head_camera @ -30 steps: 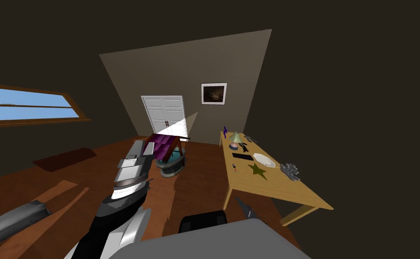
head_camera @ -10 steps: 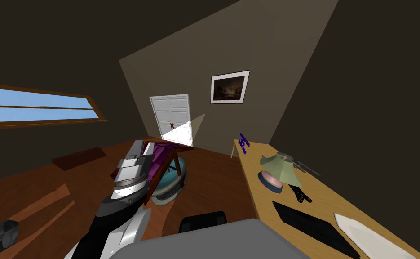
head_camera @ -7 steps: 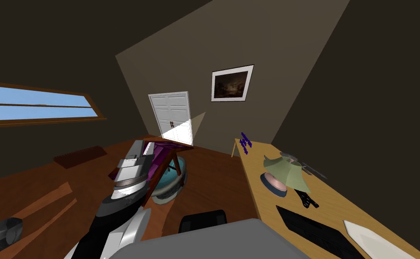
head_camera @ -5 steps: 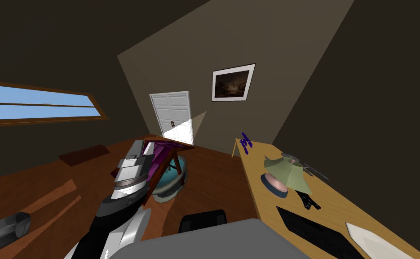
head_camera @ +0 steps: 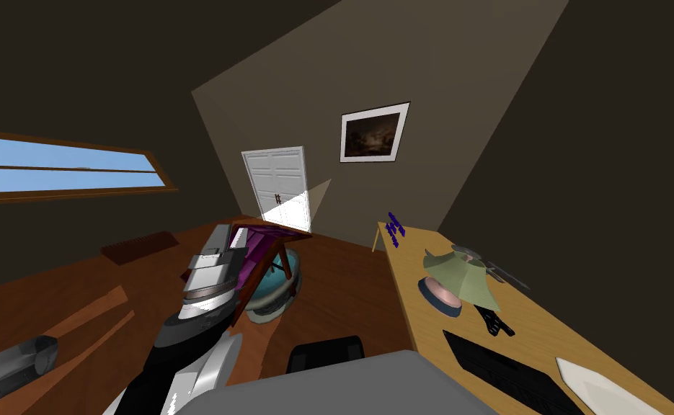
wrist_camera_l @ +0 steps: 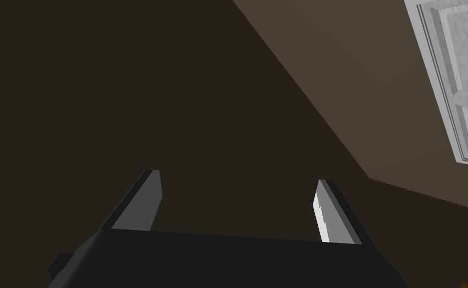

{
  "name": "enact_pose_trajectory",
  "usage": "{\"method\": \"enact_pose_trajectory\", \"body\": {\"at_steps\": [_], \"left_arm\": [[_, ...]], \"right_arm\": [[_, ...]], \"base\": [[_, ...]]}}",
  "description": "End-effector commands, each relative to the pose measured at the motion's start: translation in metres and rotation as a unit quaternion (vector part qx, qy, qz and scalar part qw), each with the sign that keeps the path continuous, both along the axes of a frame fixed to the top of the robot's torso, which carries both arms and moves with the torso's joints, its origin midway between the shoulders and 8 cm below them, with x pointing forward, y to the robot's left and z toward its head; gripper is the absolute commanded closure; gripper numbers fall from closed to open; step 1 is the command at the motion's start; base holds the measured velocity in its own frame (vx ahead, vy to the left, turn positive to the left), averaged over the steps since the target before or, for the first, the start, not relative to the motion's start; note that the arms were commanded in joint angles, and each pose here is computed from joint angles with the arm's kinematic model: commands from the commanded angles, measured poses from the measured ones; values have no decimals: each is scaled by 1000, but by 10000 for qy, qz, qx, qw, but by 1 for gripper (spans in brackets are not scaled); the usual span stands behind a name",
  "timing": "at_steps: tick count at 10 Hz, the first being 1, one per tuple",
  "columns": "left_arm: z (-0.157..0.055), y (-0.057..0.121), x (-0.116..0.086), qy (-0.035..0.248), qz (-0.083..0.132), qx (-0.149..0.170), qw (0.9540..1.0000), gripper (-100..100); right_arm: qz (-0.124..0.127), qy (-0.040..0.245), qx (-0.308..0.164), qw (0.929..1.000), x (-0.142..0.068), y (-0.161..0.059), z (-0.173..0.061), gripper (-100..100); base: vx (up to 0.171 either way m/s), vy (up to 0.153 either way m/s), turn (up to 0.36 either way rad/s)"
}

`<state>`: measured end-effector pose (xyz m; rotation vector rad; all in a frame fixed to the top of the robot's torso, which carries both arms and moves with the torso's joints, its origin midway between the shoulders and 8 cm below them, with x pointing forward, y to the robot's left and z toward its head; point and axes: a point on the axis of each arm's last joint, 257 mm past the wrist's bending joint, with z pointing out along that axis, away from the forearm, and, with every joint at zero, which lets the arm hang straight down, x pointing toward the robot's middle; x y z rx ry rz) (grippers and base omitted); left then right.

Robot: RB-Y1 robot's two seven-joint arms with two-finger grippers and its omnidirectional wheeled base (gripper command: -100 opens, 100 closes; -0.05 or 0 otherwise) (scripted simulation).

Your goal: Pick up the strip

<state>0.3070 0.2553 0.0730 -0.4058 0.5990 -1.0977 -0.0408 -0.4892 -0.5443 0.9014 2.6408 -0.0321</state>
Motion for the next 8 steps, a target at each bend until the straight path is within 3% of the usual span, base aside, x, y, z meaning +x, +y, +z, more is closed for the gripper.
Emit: {"method": "enact_pose_trajectory", "body": {"at_steps": [1, 2, 3, 4, 7, 8], "left_arm": [[0, 0, 0, 0, 0, 0, 10000, 0], [0, 0, 0, 0, 0, 0, 10000, 0], [0, 0, 0, 0, 0, 0, 10000, 0], [0, 0, 0, 0, 0, 0, 10000, 0], [0, 0, 0, 0, 0, 0, 10000, 0], [0, 0, 0, 0, 0, 0, 10000, 0]], "right_arm": [[0, 0, 0, 10000, 0, 0, 0, 100], [-2, -1, 1, 10000, 0, 0, 0, 100], [-4, -1, 2, 10000, 0, 0, 0, 0], [22, 6, -1, 10000, -3, -1, 8, 100], [64, 18, -5, 10000, -5, -3, 14, 100], [58, 17, -1, 10000, -5, -2, 15, 0]], "base": [[0, 0, 0], [0, 0, 0], [0, 0, 0], [19, 16, -69], [21, 24, -44], [0, 0, 0]]}}
